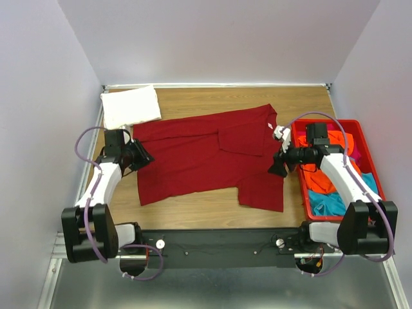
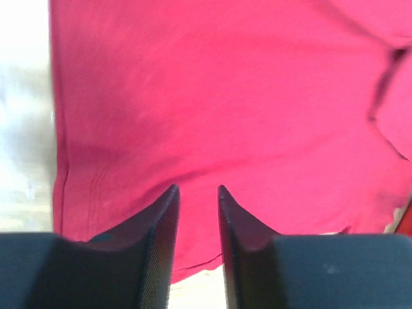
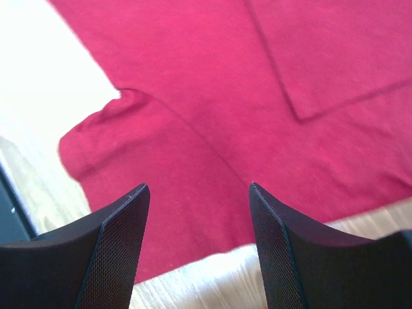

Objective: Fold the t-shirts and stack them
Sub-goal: Fold the tshirt

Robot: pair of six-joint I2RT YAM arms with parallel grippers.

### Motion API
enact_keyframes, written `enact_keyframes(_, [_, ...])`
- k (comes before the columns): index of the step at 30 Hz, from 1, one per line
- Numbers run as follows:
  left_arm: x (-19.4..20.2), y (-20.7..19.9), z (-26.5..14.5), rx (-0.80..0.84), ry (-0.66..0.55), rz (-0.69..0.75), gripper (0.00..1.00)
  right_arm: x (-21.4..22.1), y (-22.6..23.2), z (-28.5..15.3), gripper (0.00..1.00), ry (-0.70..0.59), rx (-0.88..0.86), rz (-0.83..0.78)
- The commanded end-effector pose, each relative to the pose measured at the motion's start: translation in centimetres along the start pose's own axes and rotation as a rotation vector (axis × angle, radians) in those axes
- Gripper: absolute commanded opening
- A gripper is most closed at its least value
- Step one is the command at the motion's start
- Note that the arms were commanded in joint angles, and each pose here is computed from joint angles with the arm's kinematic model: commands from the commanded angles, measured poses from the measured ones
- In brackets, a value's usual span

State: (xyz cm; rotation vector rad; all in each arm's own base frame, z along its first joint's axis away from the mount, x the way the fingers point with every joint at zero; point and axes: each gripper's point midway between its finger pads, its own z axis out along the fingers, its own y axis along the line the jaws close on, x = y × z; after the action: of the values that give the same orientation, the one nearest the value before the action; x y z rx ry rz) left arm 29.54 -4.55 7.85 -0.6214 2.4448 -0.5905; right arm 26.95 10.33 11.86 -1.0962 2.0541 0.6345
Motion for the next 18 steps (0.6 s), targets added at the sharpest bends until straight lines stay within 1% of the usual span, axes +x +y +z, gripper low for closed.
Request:
enact_keyframes(1, [-1.6, -2.8, -3.0, 0.107, -0.086, 0.121, 0.49, 0.6, 3.5, 1.1, 0.70, -0.022, -0.200, -0.053])
enact_keyframes(2, [-1.4, -2.7, -3.2, 0.102, -0.094, 0.085, 0.50, 0.5, 4.4, 1.8, 0.70, -0.008, -0.238, -0.076])
enact_keyframes(3, [-1.0, -2.3, -3.2, 0.083, -0.090, 0.052, 0.54, 0.8, 4.6, 2.2, 0.70, 0.020, -0.244, -0.097])
enact_keyframes(4, [-0.5, -2.0, -3.3, 0.071, -0.085, 0.017, 0.54, 0.9, 4.9, 2.8, 0.70, 0.043, -0.259, -0.109])
enact_keyframes(5, [0.6, -1.2, -3.4, 0.041, -0.071, -0.036, 0.55, 0.9, 5.2, 3.3, 0.70, 0.062, -0.271, -0.120])
enact_keyframes(6, [1.1, 0.1, -3.3, -0.024, -0.076, -0.097, 0.56, 0.6, 6.0, 4.0, 0.70, 0.077, -0.294, -0.141])
enact_keyframes(7, [2.6, 0.9, -3.4, -0.075, -0.037, -0.213, 0.58, 0.4, 5.9, 4.5, 0.70, 0.082, -0.291, -0.150])
enact_keyframes(9, [5.0, 2.4, -3.8, -0.148, 0.006, -0.296, 0.59, -0.1, 6.3, 5.4, 0.74, 0.097, -0.302, -0.130])
enact_keyframes(10, [5.4, 2.6, -4.1, -0.156, 0.006, -0.308, 0.59, -0.1, 6.3, 5.5, 0.81, 0.108, -0.299, -0.118])
enact_keyframes(11, [5.7, 2.7, -4.3, -0.165, 0.011, -0.329, 0.59, -0.2, 6.1, 5.5, 0.84, 0.113, -0.290, -0.123])
enact_keyframes(13, [7.3, 3.3, -4.0, -0.232, 0.057, -0.382, 0.59, 0.5, 5.7, 5.4, 0.86, 0.140, -0.253, -0.123])
enact_keyframes(14, [7.6, 3.1, -4.1, -0.237, 0.062, -0.417, 0.59, 0.6, 5.4, 5.5, 0.86, 0.145, -0.239, -0.122])
enact_keyframes(15, [7.8, 3.1, -4.3, -0.251, 0.053, -0.445, 0.58, 0.9, 5.0, 5.4, 0.87, 0.159, -0.212, -0.121])
enact_keyframes(16, [7.4, 3.0, -4.6, -0.259, 0.028, -0.473, 0.58, 1.0, 4.7, 5.4, 0.93, 0.168, -0.194, -0.118])
enact_keyframes(17, [6.1, 2.9, -5.3, -0.282, -0.050, -0.497, 0.57, 1.1, 4.6, 5.3, 1.00, 0.176, -0.174, -0.105])
enact_keyframes(18, [5.7, 3.3, -5.7, -0.309, -0.075, -0.509, 0.57, 1.2, 4.4, 5.2, 1.00, 0.181, -0.158, -0.103])
